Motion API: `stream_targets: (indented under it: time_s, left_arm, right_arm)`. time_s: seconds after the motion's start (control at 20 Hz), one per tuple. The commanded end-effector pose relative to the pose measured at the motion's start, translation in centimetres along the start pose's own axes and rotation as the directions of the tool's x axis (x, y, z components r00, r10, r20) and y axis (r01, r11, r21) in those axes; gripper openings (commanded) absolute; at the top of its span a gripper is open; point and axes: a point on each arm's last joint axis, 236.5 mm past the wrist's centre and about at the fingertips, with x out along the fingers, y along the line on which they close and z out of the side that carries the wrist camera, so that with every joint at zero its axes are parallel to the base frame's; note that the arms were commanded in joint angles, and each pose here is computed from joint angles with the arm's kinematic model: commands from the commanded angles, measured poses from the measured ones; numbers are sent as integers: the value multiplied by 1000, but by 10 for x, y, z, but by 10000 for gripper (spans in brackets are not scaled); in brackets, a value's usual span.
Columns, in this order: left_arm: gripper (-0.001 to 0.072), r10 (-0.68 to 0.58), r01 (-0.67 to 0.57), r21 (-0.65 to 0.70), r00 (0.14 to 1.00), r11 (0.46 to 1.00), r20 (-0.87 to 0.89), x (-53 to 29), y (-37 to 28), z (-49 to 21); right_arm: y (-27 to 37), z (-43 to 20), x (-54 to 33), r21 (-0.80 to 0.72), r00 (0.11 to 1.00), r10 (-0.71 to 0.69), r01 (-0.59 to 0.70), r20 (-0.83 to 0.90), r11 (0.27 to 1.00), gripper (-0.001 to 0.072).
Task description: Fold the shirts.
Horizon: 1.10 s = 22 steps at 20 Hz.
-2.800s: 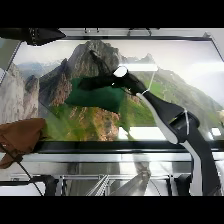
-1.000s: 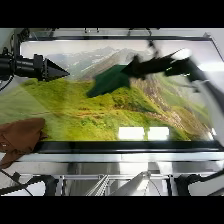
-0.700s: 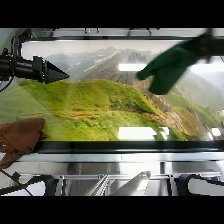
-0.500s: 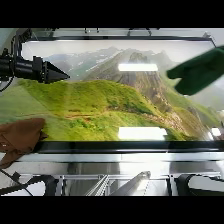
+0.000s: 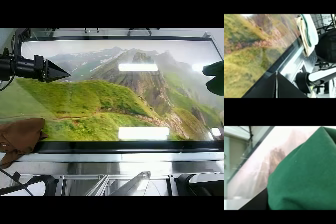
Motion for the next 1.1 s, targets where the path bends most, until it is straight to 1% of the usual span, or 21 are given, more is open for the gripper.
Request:
stream_targets:
  time_s: [0.0,0.05,0.1,0.2,0.3,0.4,0.5,0.55,0.6,0.7,0.8,0.85,0.9,1.05]
  left_arm:
    - [5,7,-7,2,1000,1000,-12,2,2,-2]
    - [5,23,-23,2,1000,1000,-22,1,5,-5]
    - [5,49,-49,2,998,999,-35,1,11,-8]
    - [5,103,-103,4,993,995,-53,0,24,-12]
    - [5,113,-113,3,992,994,-59,0,27,-14]
    - [5,109,-109,3,992,994,-66,0,26,-15]
    - [5,102,-102,2,991,995,-84,0,24,-20]
    - [6,100,-100,2,991,995,-89,0,24,-21]
    - [5,98,-99,2,991,995,-91,0,23,-21]
    - [6,99,-99,2,991,995,-91,0,24,-21]
    - [7,97,-97,2,991,995,-95,0,23,-22]
    - [7,94,-94,2,990,996,-100,0,22,-23]
    - [18,90,-91,1,990,996,-108,-1,22,-25]
    - [23,80,-81,0,989,997,-128,-1,19,-30]
  right_arm:
    - [-87,-20,-39,-5,933,-350,350,-85,937,29]
    - [-110,-25,-57,-7,877,-471,473,-95,881,29]
    - [-124,-25,-72,-7,835,-545,546,-84,838,29]
    - [-131,-29,-80,-12,817,-571,572,-79,820,29]
    - [-141,-46,-82,6,800,-582,589,-146,808,29]
    - [-159,-66,-96,38,733,-640,664,-230,747,29]
    - [-176,-84,-121,133,628,-717,772,-303,621,29]
    - [-183,-98,-137,169,559,-747,826,-360,537,29]
    - [-189,-101,-145,204,524,-767,851,-370,484,29]
    - [-191,-111,-148,265,507,-767,861,-393,433,29]
    - [-200,-121,-147,263,485,-762,874,-429,408,30]
    - [-208,-128,-152,255,450,-768,893,-456,372,30]
    - [-217,-137,-158,241,408,-773,913,-485,330,30]
    - [-246,-171,-189,158,211,-782,977,-586,145,30]
